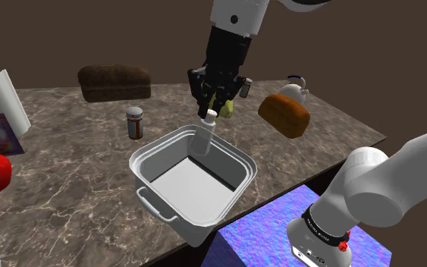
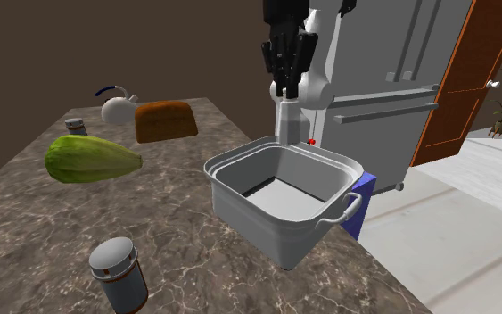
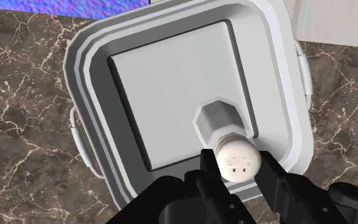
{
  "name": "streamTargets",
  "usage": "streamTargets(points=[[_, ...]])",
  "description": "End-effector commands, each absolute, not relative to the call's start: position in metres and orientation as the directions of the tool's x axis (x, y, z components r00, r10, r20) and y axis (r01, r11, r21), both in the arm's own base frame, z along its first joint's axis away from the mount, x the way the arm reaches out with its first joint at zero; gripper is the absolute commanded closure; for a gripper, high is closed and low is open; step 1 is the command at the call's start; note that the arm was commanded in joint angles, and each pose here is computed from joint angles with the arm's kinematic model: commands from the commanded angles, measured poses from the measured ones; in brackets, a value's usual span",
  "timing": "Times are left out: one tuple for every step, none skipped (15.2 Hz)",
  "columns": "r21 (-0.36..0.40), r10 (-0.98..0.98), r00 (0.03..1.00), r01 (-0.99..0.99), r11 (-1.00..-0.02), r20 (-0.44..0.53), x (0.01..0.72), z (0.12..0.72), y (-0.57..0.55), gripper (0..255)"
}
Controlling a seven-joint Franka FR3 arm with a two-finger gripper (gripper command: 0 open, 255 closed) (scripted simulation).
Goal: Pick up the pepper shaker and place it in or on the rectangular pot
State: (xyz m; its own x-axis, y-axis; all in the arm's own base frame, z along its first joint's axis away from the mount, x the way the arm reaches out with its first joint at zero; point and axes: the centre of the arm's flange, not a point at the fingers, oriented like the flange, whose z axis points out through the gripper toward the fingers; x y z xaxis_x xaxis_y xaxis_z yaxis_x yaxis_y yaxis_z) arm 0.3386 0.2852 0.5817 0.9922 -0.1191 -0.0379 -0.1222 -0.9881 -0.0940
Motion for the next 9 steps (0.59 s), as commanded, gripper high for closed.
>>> streamTargets(points=[[-0.094, -0.119, 0.992, -0.122, -0.988, -0.037, 0.337, 0.571, 0.285, 255], [-0.094, -0.119, 0.992, -0.122, -0.988, -0.037, 0.337, 0.566, 0.285, 255], [-0.094, -0.119, 0.992, -0.122, -0.988, -0.037, 0.337, 0.56, 0.285, 255], [-0.094, -0.119, 0.992, -0.122, -0.988, -0.037, 0.337, 0.555, 0.285, 255], [-0.094, -0.119, 0.992, -0.122, -0.988, -0.037, 0.337, 0.55, 0.285, 255], [-0.094, -0.119, 0.992, -0.122, -0.988, -0.037, 0.337, 0.544, 0.285, 255], [-0.094, -0.119, 0.992, -0.122, -0.988, -0.037, 0.337, 0.539, 0.285, 255], [-0.094, -0.119, 0.992, -0.122, -0.988, -0.037, 0.337, 0.534, 0.285, 255], [-0.094, -0.119, 0.992, -0.122, -0.988, -0.037, 0.337, 0.529, 0.285, 255]])
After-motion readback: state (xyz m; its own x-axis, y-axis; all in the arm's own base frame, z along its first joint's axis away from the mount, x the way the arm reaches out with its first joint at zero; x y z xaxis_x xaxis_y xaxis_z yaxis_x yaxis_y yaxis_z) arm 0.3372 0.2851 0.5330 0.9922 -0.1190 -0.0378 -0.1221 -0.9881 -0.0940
